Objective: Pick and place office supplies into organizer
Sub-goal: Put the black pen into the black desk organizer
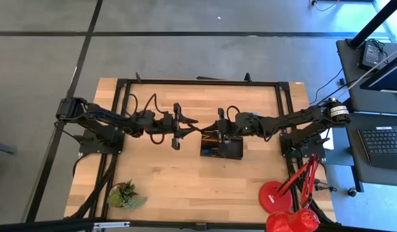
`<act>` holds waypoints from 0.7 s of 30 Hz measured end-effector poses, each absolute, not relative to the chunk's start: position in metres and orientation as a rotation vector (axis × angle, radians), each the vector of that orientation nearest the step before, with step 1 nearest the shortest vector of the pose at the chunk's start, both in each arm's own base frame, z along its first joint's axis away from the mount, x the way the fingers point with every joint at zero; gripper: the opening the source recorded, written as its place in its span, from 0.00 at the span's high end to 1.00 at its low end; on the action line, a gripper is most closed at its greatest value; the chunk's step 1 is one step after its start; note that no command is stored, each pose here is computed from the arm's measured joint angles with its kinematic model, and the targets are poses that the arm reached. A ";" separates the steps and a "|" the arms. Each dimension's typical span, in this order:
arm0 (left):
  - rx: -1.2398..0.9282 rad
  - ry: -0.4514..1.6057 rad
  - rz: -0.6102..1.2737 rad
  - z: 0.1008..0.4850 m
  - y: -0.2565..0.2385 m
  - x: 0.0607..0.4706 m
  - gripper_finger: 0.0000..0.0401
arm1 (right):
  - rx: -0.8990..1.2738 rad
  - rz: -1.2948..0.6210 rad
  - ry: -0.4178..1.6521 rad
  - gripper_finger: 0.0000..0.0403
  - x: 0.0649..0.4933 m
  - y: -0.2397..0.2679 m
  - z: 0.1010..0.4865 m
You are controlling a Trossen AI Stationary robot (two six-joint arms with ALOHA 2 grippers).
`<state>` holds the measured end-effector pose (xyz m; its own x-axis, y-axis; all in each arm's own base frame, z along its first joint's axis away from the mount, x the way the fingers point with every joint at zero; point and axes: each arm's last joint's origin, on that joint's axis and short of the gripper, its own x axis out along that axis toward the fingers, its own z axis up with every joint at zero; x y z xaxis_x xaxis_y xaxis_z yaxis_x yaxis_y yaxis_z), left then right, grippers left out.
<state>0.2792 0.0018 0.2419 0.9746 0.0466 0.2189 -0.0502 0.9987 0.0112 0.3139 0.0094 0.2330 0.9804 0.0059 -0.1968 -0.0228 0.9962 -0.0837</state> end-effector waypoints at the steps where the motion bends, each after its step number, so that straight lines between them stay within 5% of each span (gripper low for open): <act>1: 0.017 -0.214 0.048 0.241 0.002 0.279 0.72 | -0.086 0.014 0.198 0.91 0.314 0.009 0.233; 12: 0.016 -0.190 0.045 0.239 0.001 0.280 0.91 | -0.094 0.011 0.200 0.90 0.314 0.009 0.233; 21: 0.017 -0.172 0.046 0.237 0.002 0.280 0.92 | -0.065 0.014 0.225 0.77 0.313 0.009 0.231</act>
